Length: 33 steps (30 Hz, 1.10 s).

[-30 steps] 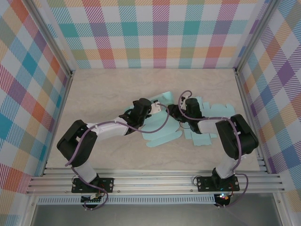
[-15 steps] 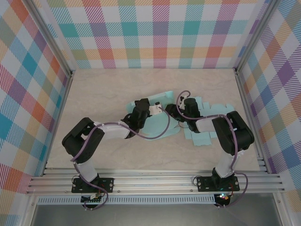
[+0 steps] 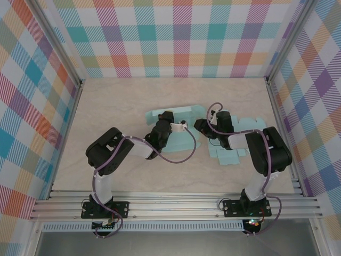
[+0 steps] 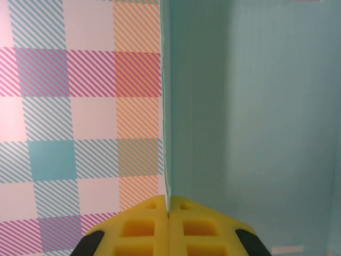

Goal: Fold the paper box

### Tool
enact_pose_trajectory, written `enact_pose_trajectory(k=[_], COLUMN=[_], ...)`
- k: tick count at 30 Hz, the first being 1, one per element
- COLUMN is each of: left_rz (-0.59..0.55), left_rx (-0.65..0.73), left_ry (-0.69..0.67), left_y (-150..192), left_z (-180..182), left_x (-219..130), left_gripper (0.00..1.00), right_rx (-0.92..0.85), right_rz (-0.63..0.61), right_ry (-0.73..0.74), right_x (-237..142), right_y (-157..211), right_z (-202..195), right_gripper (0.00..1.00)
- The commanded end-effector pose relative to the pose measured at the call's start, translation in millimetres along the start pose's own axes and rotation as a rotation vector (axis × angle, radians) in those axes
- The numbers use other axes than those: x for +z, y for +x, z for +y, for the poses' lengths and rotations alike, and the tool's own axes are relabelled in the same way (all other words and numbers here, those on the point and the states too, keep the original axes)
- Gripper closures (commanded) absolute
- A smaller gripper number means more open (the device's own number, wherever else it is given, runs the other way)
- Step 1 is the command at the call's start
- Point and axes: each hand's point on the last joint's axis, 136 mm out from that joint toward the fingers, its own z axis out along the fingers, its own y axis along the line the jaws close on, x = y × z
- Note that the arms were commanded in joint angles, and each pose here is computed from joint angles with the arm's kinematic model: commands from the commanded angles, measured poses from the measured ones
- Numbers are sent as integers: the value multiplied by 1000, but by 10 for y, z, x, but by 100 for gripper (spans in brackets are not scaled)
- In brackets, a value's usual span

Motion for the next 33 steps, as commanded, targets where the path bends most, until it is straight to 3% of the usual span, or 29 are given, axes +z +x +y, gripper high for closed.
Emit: enact_pose_trajectory(k=[1, 7, 16, 25, 33], left_rz=[-21, -28, -27, -5, 3], left_rx=[31, 34, 80, 78, 83], left_ry=[-56, -70, -89, -95, -94], left_y=[-71, -71, -63, -4, 24], left_z=[110, 133, 3, -105, -158], left_x=[20, 19, 37, 28, 39], left_gripper=[100, 100, 100, 100, 100], right_rx=[-58, -87, -102, -162, -156], right_rz=[-8, -34, -118, -45, 37], right_ry=[-16, 5, 52, 81, 106], right_x=[-157, -355, -617, -234, 151], right_y=[-55, -209, -801, -1130, -1205], right_z=[80, 64, 51, 29, -193], right_gripper=[60, 59, 60, 64, 64])
